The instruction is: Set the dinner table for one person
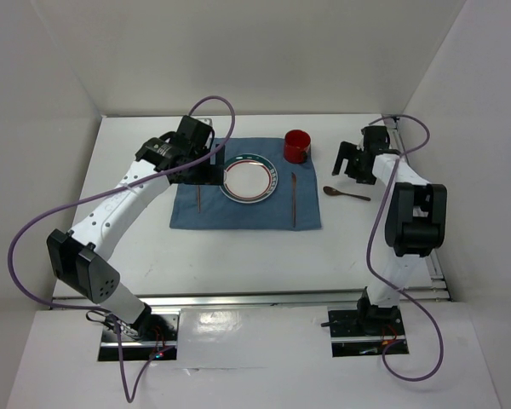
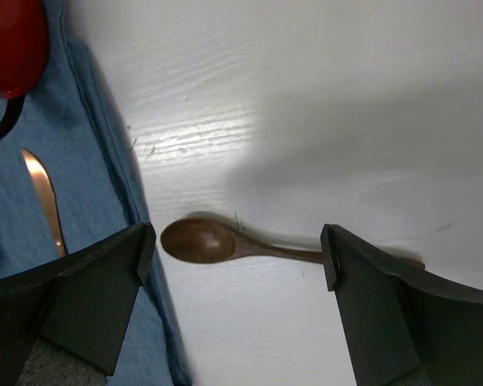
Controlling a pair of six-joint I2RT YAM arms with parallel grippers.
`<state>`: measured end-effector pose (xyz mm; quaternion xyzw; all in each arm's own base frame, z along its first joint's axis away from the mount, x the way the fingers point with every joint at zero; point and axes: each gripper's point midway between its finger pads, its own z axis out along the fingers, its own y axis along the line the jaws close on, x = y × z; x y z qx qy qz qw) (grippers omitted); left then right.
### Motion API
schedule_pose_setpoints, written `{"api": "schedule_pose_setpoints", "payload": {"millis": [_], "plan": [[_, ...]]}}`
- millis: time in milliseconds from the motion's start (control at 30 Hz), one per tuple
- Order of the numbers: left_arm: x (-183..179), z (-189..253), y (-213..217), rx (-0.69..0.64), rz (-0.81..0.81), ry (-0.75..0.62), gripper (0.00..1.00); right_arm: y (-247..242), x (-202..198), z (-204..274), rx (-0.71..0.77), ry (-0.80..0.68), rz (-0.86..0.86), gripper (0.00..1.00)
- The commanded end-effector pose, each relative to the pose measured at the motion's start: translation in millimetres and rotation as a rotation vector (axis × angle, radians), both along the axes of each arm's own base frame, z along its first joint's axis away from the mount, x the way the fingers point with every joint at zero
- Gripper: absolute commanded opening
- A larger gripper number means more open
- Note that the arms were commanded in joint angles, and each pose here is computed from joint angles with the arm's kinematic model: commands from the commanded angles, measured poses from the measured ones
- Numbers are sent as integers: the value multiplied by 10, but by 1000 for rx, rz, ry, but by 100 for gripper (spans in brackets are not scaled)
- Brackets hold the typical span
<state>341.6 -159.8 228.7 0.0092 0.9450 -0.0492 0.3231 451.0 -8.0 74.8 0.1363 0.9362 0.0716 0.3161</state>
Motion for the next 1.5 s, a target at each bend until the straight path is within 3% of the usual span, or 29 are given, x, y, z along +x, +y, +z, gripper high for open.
{"api": "schedule_pose_setpoints", "payload": {"millis": [0, 367, 567, 767, 933, 1033, 1300, 1333, 1467], "plan": [[2, 186, -8, -33, 5, -41, 98, -107, 87, -81, 8, 27, 5, 97], [24, 282, 4, -30, 2, -63, 98, -70, -207, -417, 174, 109, -34, 100], [27, 314, -16, -40, -4, -68, 98, 79, -630, -537, 244, 193, -67, 100], [6, 348, -80, -39, -29, -77, 98, 160, -844, -468, 264, 172, -50, 100], [6, 348, -80, -39, -29, -77, 98, 126, -847, -408, 246, 191, -53, 92], [0, 347, -95, -46, -35, -73, 98, 129, -822, -444, 212, 211, -46, 76], [-9, 320, -72, -39, -29, -75, 98, 188, -817, -594, -63, 298, -24, 66], [-9, 320, -72, -39, -29, -75, 98, 191, -785, -570, -81, 288, -24, 60], [-9, 320, -72, -39, -29, -75, 98, 162, -820, -648, -167, 321, -31, 51]]}}
